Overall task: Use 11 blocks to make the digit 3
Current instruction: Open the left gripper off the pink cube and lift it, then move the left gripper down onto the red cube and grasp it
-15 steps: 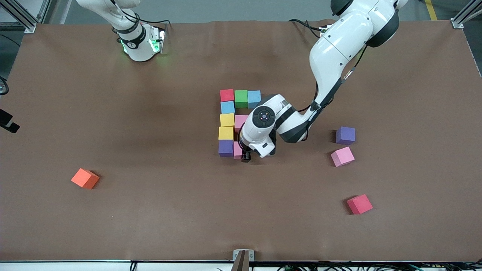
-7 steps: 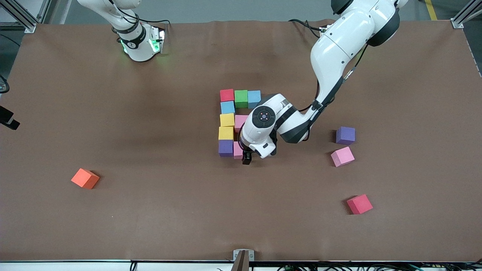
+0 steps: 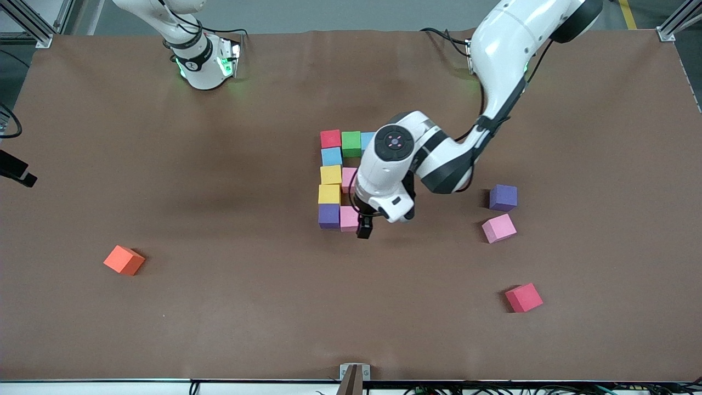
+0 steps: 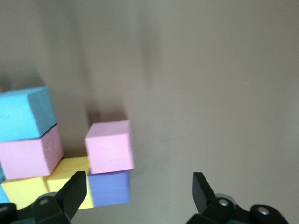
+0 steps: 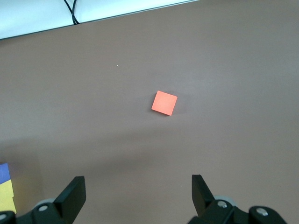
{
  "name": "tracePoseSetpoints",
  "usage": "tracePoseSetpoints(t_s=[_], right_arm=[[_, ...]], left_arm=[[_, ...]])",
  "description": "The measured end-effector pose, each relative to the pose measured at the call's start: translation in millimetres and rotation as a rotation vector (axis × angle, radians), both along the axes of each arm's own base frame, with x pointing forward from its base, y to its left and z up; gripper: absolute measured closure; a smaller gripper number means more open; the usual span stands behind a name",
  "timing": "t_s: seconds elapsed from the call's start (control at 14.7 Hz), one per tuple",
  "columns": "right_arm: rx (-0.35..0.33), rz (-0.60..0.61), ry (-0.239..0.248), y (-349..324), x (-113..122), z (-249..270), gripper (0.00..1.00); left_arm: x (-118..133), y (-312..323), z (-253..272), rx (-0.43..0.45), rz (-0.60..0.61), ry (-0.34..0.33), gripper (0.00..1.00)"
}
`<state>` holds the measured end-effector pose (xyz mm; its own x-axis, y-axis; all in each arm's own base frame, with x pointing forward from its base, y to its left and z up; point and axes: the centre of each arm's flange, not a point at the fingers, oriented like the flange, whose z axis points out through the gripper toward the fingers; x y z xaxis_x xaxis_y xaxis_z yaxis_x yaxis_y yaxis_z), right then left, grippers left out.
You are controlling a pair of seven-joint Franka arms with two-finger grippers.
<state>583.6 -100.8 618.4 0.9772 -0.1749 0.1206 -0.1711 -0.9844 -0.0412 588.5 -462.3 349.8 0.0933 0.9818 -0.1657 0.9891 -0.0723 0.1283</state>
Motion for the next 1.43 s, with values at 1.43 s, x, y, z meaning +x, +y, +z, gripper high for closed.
tracePoseSetpoints(t_s=[1.43], right_arm=[[0.004, 0.102, 0.004, 48.6, -11.5, 17.3, 0.00]], left_arm=[[133.0, 336.3, 13.9, 0.193, -0.706, -0.049, 0.00]])
